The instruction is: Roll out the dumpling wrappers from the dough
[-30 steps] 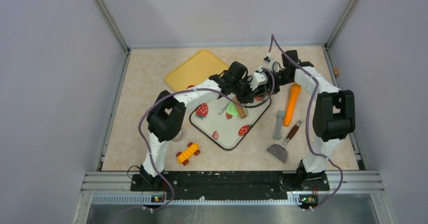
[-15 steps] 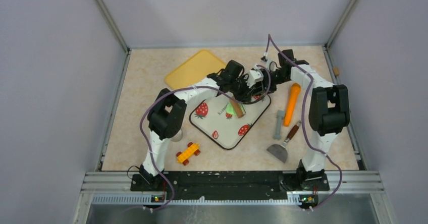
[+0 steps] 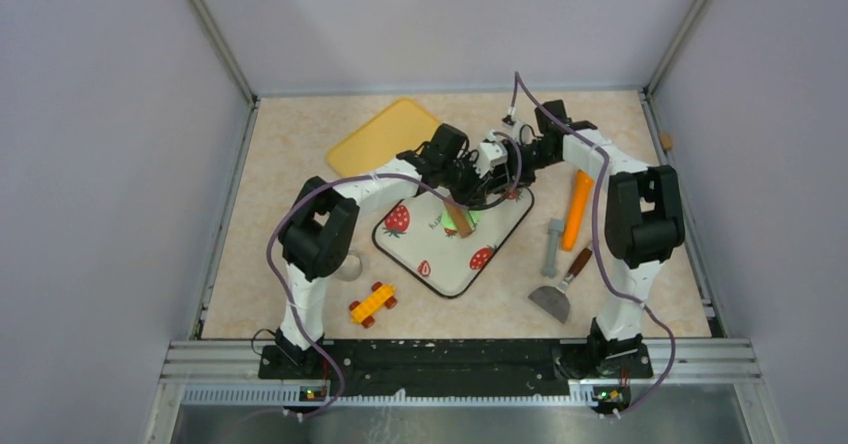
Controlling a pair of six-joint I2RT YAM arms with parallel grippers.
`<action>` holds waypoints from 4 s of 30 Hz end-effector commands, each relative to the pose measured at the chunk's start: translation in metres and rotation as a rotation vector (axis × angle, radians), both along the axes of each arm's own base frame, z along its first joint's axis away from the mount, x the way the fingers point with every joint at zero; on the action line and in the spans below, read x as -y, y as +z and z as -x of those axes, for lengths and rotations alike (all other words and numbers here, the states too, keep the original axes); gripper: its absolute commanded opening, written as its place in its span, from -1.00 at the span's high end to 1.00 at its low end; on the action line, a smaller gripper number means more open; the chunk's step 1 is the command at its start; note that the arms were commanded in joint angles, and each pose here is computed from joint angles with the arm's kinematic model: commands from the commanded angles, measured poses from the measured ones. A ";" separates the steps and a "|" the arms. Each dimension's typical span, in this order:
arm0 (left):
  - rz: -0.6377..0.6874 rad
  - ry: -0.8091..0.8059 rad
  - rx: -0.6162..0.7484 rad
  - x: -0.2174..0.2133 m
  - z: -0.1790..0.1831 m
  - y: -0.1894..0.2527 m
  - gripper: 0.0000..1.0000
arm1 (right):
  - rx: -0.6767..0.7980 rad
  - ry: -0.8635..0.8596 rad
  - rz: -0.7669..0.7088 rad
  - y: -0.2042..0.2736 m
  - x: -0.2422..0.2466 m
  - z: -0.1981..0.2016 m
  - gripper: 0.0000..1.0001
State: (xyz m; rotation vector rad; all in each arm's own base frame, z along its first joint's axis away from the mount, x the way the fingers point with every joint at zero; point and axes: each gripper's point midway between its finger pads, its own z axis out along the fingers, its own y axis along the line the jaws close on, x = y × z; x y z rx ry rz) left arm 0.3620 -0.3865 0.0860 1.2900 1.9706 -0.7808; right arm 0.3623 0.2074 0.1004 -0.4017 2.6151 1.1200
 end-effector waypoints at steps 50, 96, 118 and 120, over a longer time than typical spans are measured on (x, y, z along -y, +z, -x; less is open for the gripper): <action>0.121 0.085 0.000 0.034 -0.039 -0.013 1.00 | 0.073 0.012 0.213 -0.005 0.016 -0.004 1.00; -0.186 0.727 -0.270 -0.179 -0.026 -0.008 -0.20 | 1.109 1.132 0.396 0.123 -0.046 0.057 1.00; -0.220 0.623 -0.493 -0.166 -0.005 -0.068 0.91 | 0.936 1.423 0.475 0.026 -0.036 0.077 1.00; -0.220 0.624 -0.493 -0.165 -0.006 -0.069 1.00 | 0.882 1.457 0.468 0.014 -0.029 0.085 1.00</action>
